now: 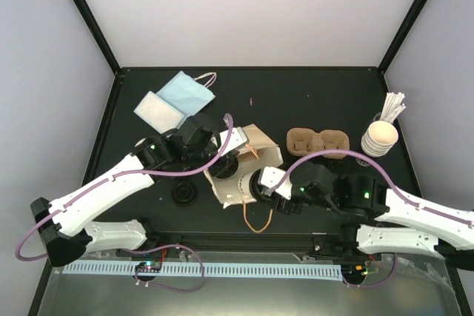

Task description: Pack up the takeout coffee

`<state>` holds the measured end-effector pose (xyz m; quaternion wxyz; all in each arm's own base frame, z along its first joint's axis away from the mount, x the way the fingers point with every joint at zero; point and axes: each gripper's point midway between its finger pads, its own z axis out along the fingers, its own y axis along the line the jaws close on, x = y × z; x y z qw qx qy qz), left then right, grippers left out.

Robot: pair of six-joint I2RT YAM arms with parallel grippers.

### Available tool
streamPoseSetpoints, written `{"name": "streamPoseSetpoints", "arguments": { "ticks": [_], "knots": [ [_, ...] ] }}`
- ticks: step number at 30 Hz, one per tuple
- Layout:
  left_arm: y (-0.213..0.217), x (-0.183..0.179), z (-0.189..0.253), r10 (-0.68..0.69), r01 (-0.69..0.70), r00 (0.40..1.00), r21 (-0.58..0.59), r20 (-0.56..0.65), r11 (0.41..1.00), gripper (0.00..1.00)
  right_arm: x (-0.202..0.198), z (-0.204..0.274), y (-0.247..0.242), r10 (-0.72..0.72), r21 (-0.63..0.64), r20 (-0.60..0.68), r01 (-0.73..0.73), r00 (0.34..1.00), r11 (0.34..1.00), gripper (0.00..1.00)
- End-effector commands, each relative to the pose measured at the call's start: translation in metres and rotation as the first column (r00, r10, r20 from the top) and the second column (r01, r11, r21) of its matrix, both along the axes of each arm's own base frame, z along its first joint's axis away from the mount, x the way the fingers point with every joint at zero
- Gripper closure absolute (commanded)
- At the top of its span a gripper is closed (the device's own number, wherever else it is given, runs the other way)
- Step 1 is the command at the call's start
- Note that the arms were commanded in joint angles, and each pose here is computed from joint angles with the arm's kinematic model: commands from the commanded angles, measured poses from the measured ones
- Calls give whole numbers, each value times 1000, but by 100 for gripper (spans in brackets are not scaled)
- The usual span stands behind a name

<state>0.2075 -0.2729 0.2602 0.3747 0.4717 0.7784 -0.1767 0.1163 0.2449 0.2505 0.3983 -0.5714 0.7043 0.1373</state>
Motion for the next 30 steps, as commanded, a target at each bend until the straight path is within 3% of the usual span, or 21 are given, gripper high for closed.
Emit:
{"name": "streamPoseSetpoints", "arguments": {
  "ticks": [1, 11, 17, 30],
  "knots": [
    [1, -15, 0, -30, 30, 999, 5, 20, 1000, 98, -7, -10, 6, 63, -86, 128, -52, 990, 995, 36],
    [-3, -35, -5, -41, 41, 999, -34, 13, 999, 99, 12, -32, 8, 61, -223, 377, 27, 924, 974, 35],
    [-7, -35, 5, -24, 25, 999, -76, 26, 997, 98, 21, -35, 15, 59, -233, 472, 60, 880, 971, 36],
    [-16, -40, 11, -50, 53, 998, -112, 26, 992, 98, 15, -48, 33, 144, -284, 505, 7, 851, 959, 35]
  ]
}}
